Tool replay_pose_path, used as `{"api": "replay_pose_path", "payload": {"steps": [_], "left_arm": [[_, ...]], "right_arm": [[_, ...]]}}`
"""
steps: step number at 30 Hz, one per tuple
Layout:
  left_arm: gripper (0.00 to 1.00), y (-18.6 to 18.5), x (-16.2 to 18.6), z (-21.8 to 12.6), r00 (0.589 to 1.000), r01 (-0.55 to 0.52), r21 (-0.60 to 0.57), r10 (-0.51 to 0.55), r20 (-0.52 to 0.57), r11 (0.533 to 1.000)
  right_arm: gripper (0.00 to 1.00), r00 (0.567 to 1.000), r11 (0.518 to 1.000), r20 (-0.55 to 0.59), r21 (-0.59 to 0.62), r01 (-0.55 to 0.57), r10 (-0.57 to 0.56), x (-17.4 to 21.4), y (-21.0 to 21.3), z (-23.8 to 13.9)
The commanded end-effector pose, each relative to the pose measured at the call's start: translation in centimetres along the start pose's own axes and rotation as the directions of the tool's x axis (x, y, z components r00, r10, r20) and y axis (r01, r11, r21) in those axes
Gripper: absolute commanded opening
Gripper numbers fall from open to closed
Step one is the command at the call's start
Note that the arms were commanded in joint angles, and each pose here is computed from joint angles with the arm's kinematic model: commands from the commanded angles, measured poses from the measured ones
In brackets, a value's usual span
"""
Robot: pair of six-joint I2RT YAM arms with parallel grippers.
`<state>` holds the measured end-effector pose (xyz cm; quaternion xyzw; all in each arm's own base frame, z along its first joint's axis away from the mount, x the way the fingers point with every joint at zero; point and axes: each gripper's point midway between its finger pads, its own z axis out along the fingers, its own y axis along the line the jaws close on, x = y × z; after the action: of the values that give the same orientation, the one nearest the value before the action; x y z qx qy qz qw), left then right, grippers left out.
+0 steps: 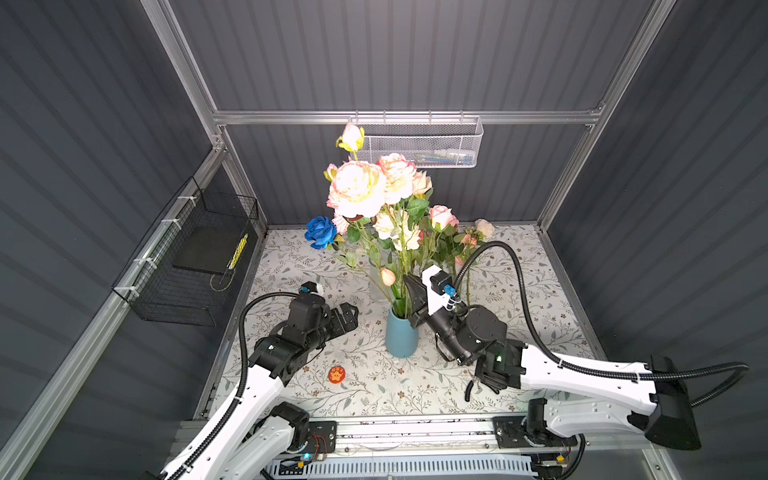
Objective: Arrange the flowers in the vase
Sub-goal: 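Lower the peach-pink rose into the teal vase and open the right gripper, then draw the right gripper back while the left gripper reaches to the glass vase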
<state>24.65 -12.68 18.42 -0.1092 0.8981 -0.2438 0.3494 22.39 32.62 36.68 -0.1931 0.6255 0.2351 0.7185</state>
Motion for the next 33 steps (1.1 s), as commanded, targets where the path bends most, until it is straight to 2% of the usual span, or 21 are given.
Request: {"api": "replay_pose_path", "payload": {"steps": [1, 10, 16, 22, 31, 33], "left_arm": [[1.00, -1.1, -0.7, -1.0, 1.000, -0.016, 0.033, 0.016, 0.014, 0.999], [1.00, -2.2, -0.9, -1.0, 1.000, -0.016, 0.083, 0.015, 0.010, 0.996], [1.00, -2.5, -0.9, -0.9, 1.000, -0.017, 0.099, 0.017, 0.005, 0.995], [1.00, -2.6, -1.0, -0.7, 1.000, -0.013, 0.098, 0.013, 0.003, 0.995], [1.00, -2.0, -1.0, 0.5, 1.000, 0.006, 0.064, -0.006, 0.003, 0.998], [0.96, -2.2, -1.2, 1.2, 1.000, 0.005, 0.068, -0.006, 0.005, 0.998]], "right_arm": [[0.09, 0.997, 0.995, -0.011, 0.056, -0.079, 0.080, 1.0, -1.0, -1.0], [0.23, 0.986, 0.992, -0.127, 0.072, -0.100, 0.109, 5.5, -1.0, -2.5], [0.48, 0.982, 0.991, -0.128, 0.037, -0.132, 0.136, 5.5, -1.0, -3.7], [0.64, 0.977, 0.989, -0.155, 0.031, -0.142, 0.145, 6.6, -1.4, -4.9], [0.75, 0.958, 0.981, -0.207, 0.038, -0.193, 0.196, 8.3, -2.6, -7.2], [0.76, 0.953, 0.979, -0.224, 0.043, -0.201, 0.206, 8.9, -2.8, -7.6]]}}
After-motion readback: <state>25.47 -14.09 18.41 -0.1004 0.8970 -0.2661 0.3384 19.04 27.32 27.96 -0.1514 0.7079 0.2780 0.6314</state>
